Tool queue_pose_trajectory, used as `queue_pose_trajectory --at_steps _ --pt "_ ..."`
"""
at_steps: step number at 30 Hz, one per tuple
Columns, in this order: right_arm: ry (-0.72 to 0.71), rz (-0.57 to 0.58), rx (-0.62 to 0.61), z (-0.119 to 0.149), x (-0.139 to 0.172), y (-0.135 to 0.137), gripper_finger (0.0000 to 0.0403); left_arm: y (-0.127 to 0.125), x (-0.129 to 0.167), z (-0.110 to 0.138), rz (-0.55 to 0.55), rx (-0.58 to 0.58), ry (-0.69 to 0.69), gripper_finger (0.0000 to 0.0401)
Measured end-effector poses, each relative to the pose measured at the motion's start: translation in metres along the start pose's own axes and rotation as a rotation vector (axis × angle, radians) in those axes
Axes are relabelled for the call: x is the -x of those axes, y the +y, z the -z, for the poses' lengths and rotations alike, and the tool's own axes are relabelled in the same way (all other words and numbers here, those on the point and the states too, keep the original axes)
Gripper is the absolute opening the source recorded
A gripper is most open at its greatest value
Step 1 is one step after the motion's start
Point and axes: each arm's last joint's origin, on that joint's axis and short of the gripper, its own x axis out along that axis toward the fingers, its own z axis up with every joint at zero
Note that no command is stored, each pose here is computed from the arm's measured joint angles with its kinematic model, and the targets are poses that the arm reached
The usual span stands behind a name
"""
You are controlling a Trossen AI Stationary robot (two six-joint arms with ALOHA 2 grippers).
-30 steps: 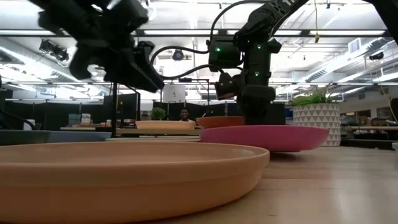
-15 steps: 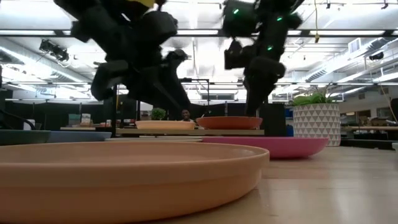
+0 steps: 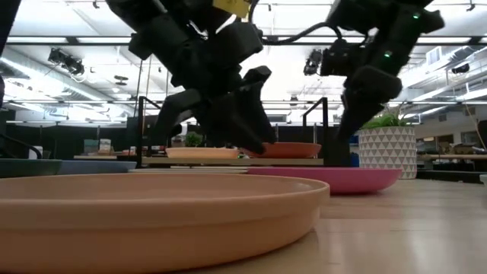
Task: Place and stack plates onto a shelf
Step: Stack the pink plate on top of the orange plate on the shelf
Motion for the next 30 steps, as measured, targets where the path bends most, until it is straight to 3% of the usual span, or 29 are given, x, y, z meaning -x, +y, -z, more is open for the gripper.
queue_pose_trajectory --at_steps 5,10,18,24,30 --pt "0.075 0.028 -0.034 0.019 -0.003 0.004 0.0103 -0.007 0.001 -0.002 0.024 -0.072 0.018 0.0142" --pt "0.028 0.064 0.0 0.029 0.005 0.01 0.0103 -0.012 -0.002 0.006 0.096 -0.114 0.057 0.0142" --pt "0.022 0.048 0.012 0.035 0.011 0.018 0.0103 -0.01 -0.006 0.006 0.081 -0.153 0.035 0.0142" --pt "-0.058 0.116 0.074 0.038 0.016 0.029 0.0103 -0.015 -0.018 0.014 0.116 -0.233 0.048 0.0142" --pt "-0.143 0.148 0.114 0.037 0.014 0.041 0.0103 -0.014 -0.026 0.018 0.092 -0.24 0.041 0.0141"
